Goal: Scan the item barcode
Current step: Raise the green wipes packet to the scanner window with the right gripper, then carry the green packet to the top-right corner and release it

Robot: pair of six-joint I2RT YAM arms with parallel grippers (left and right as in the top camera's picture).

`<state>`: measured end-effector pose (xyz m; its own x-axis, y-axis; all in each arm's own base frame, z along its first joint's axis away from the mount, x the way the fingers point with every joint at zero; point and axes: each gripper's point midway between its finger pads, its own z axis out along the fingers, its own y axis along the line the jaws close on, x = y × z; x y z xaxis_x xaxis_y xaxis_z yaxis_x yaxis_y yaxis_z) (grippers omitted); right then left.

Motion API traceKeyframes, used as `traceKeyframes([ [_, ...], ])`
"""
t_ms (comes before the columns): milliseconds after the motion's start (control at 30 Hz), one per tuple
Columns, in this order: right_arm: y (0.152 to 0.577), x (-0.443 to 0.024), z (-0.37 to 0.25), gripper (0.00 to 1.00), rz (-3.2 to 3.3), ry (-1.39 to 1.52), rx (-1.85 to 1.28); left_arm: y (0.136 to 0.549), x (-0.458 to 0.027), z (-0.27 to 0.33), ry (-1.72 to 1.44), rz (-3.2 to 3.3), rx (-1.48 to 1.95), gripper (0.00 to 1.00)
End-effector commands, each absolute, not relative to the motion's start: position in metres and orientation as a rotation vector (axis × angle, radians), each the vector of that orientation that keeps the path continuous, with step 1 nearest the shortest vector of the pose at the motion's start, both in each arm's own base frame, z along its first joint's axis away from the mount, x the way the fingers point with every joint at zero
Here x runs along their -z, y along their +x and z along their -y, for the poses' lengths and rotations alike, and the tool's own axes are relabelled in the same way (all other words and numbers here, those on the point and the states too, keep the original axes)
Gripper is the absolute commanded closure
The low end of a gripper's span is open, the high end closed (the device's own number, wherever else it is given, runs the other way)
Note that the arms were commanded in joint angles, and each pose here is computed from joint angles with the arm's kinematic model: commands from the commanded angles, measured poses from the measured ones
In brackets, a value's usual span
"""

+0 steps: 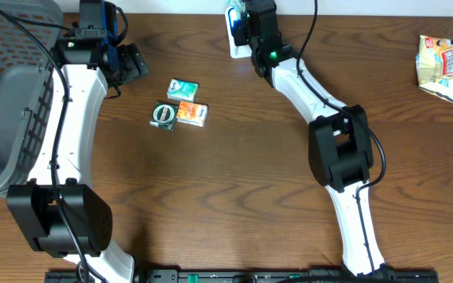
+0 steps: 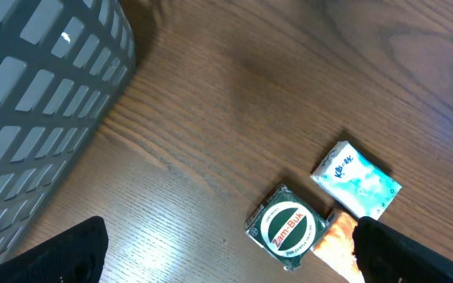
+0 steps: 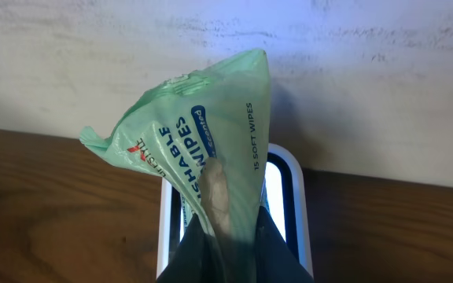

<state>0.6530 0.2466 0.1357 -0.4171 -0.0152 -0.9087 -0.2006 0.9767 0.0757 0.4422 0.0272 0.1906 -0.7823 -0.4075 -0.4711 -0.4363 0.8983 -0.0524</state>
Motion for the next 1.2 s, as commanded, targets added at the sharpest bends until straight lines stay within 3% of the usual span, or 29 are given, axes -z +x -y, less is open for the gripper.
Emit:
traceKeyframes([
  [0, 0.656, -0.144, -0.245, 0.99, -1.975, -0.125, -0.216, 0.443, -0.19, -0.029, -0.607, -2.578, -0.099, 0.02],
  [200, 0.659, -0.168, -0.198, 0.99, -1.978, -0.025, -0.083, 0.443, -0.19, -0.029, -0.606, -2.578, -0.099, 0.02],
  [433, 0.649, -0.189, -0.075, 0.99, -2.057, 0.176, 0.206, 0.443, -0.191, -0.029, -0.606, -2.578, -0.099, 0.02],
  [767, 0.603, -0.146, 0.102, 0.99, -2.316, 0.292, 0.579, 0.443, -0.191, -0.029, -0.607, -2.577, -0.099, 0.02],
  [800, 0.598, -0.144, 0.117, 0.95, -2.329, 0.318, 0.593, 0.443, -0.191, -0.029, -0.607, -2.577, -0.099, 0.02],
  [833, 0.593, -0.142, 0.13, 0.82, -2.341, 0.345, 0.602, 0.443, -0.191, -0.029, -0.607, -2.577, -0.099, 0.02],
  [867, 0.589, -0.14, 0.141, 0.64, -2.351, 0.366, 0.61, 0.443, -0.19, -0.029, -0.606, -2.578, -0.099, 0.02],
  [933, 0.581, -0.136, 0.158, 0.16, -2.376, 0.397, 0.615, 0.444, -0.19, -0.029, -0.607, -2.577, -0.099, 0.02],
  [967, 0.577, -0.133, 0.165, 0.01, -2.393, 0.408, 0.607, 0.443, -0.191, -0.029, -0.607, -2.577, -0.099, 0.02],
  [1167, 0.573, -0.111, 0.142, 0.01, -2.506, 0.354, 0.318, 0.443, -0.19, -0.029, -0.606, -2.578, -0.1, 0.02],
])
